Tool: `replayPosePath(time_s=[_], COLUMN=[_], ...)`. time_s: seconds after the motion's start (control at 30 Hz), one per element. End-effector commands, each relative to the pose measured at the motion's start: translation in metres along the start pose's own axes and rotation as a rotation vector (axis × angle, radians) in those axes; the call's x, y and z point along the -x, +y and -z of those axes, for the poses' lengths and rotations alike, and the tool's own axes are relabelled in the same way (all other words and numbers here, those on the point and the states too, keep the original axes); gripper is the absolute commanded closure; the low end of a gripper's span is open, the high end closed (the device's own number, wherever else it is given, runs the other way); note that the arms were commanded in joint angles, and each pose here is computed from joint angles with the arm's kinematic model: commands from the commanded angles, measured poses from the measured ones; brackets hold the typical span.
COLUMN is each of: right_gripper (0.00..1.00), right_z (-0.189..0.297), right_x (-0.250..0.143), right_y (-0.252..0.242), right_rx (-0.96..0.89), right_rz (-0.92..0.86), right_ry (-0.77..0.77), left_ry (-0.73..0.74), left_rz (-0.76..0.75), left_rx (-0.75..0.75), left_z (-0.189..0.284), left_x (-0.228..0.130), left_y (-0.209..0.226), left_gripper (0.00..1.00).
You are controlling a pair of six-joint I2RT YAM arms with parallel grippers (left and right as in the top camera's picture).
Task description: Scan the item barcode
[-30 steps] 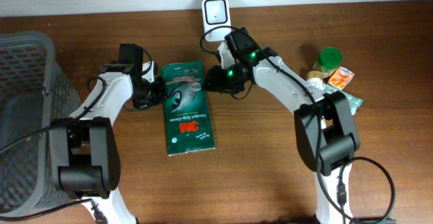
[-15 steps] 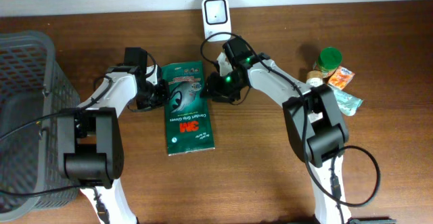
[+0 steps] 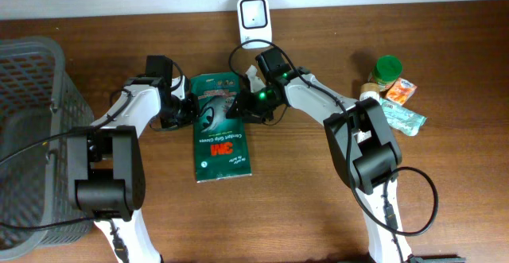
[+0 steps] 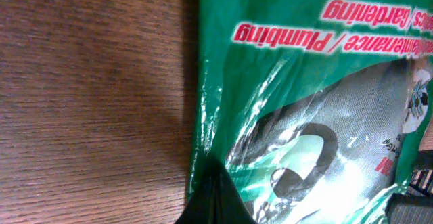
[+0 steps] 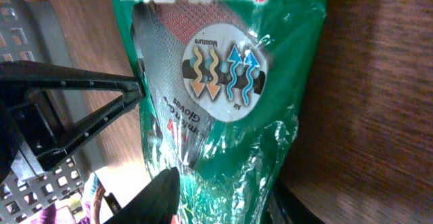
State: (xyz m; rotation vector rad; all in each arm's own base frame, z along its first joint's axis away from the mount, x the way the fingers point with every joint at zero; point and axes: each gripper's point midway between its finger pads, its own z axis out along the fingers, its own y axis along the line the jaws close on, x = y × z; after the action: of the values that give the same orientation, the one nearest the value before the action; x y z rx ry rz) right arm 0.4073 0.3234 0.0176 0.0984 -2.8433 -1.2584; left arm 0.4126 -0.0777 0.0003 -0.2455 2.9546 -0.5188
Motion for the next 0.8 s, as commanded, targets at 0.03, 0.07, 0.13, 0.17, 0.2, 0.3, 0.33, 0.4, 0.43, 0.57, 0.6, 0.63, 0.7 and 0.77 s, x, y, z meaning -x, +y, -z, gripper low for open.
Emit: replayPosePath(time_s=[0.03,0.07,0.13,0.17,0.2,0.3,0.33,0.4,0.43,0.57,0.6,0.63,0.7,0.77], right_gripper=[0.68,0.70,0.71,0.72,0.73,0.80,0.88,0.96,0.96,0.96,0.96,0.96,0.96,0.96], right_z=[-0.012,-0.016,-0.022,-0.022,-0.020,-0.014,-0.011,-0.007,-0.005,0.012,0.020,0.026,0.044,0.061], right_x=[0.003,0.004,0.002,-0.002,-0.001,0.000,0.000,0.001,0.001,0.001,0.002,0.003,0.003,0.003], right_y=[0.008,0.016,0.038,0.059,0.065,0.069,0.065,0.060,0.058,0.058,0.057,0.055,0.054,0.058], right_rx=[0.010,0.022,0.102,0.191,0.214,0.224,0.215,0.205,0.201,0.175,0.132,0.093,0.002,-0.066], right_rz=[0.067,0.102,0.222,0.327,0.352,0.387,0.379,0.361,0.351,0.366,0.371,0.378,0.408,0.448], right_ry=[-0.018,-0.027,-0.026,-0.015,-0.015,-0.010,-0.002,0.004,0.007,0.000,-0.013,-0.024,-0.052,-0.080], left_ry=[0.067,0.067,0.067,0.070,0.071,0.074,0.074,0.073,0.073,0.070,0.068,0.065,0.058,0.042], left_rz=[0.029,0.029,0.029,0.030,0.031,0.031,0.031,0.031,0.031,0.024,0.013,0.006,0.004,0.007], left_rx=[0.022,0.022,0.022,0.023,0.023,0.025,0.024,0.024,0.025,0.033,0.033,0.033,0.033,0.032], left_z=[-0.024,-0.024,-0.024,-0.024,-0.024,-0.024,-0.024,-0.024,-0.024,-0.024,-0.023,-0.022,-0.016,-0.006], left_x=[-0.015,-0.015,-0.015,-0.015,-0.016,-0.017,-0.017,-0.016,-0.016,-0.016,-0.015,-0.013,-0.008,0.000], left_y=[0.012,0.012,0.012,0.012,0.012,0.012,0.012,0.012,0.012,0.014,0.014,0.015,0.017,0.020], left_gripper=[1.00,1.00,1.00,1.00,1.00,1.00,1.00,1.00,1.00,0.98,0.96,0.93,0.80,0.66])
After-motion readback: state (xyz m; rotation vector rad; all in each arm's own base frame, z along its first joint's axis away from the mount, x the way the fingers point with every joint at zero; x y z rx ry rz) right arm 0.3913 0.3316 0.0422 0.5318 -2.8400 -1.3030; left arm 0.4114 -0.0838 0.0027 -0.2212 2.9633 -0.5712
